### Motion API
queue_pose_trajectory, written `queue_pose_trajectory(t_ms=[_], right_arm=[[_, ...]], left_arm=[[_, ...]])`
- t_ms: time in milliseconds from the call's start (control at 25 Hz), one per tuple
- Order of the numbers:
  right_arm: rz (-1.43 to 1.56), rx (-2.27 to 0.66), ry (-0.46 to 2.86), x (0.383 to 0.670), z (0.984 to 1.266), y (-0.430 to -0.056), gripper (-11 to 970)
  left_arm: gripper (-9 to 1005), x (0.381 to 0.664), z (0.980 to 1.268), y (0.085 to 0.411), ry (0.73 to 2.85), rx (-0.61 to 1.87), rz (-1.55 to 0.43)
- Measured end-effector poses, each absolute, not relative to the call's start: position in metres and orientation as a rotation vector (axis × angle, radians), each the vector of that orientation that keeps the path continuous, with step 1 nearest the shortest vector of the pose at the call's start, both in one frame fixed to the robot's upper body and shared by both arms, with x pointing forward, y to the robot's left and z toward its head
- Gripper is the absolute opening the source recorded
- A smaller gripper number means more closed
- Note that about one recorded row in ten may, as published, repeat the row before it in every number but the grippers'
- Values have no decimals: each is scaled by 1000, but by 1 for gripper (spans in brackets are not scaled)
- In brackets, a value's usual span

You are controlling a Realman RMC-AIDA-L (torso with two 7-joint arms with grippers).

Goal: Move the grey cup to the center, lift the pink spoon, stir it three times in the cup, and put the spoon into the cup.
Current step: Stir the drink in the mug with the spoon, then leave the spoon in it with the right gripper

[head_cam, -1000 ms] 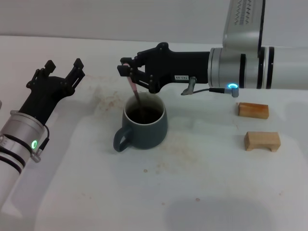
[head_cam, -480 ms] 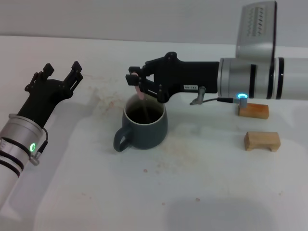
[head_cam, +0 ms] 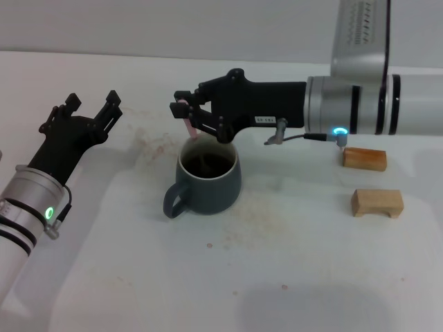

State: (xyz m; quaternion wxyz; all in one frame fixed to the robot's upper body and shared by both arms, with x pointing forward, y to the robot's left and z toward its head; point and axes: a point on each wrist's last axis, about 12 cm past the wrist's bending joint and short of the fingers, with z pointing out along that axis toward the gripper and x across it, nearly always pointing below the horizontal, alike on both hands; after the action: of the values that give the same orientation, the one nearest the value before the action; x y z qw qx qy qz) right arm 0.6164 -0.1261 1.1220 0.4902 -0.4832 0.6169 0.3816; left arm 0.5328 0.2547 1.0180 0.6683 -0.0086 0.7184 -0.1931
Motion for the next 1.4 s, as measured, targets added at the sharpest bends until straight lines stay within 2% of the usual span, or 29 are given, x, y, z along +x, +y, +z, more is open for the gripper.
queue_pose_trajectory(t_ms=[400, 960, 1400], right_arm=[[833, -1210, 1517, 626, 1123, -119, 95], [871, -1268, 1527, 612, 1110, -123, 94], [860, -1301, 1486, 617, 1119, -112, 94]], left_arm=[[827, 532, 1018, 254, 1623, -22, -443], [827, 540, 1019, 251, 1637, -11, -440], [827, 543, 1020, 250, 1640, -7, -440]])
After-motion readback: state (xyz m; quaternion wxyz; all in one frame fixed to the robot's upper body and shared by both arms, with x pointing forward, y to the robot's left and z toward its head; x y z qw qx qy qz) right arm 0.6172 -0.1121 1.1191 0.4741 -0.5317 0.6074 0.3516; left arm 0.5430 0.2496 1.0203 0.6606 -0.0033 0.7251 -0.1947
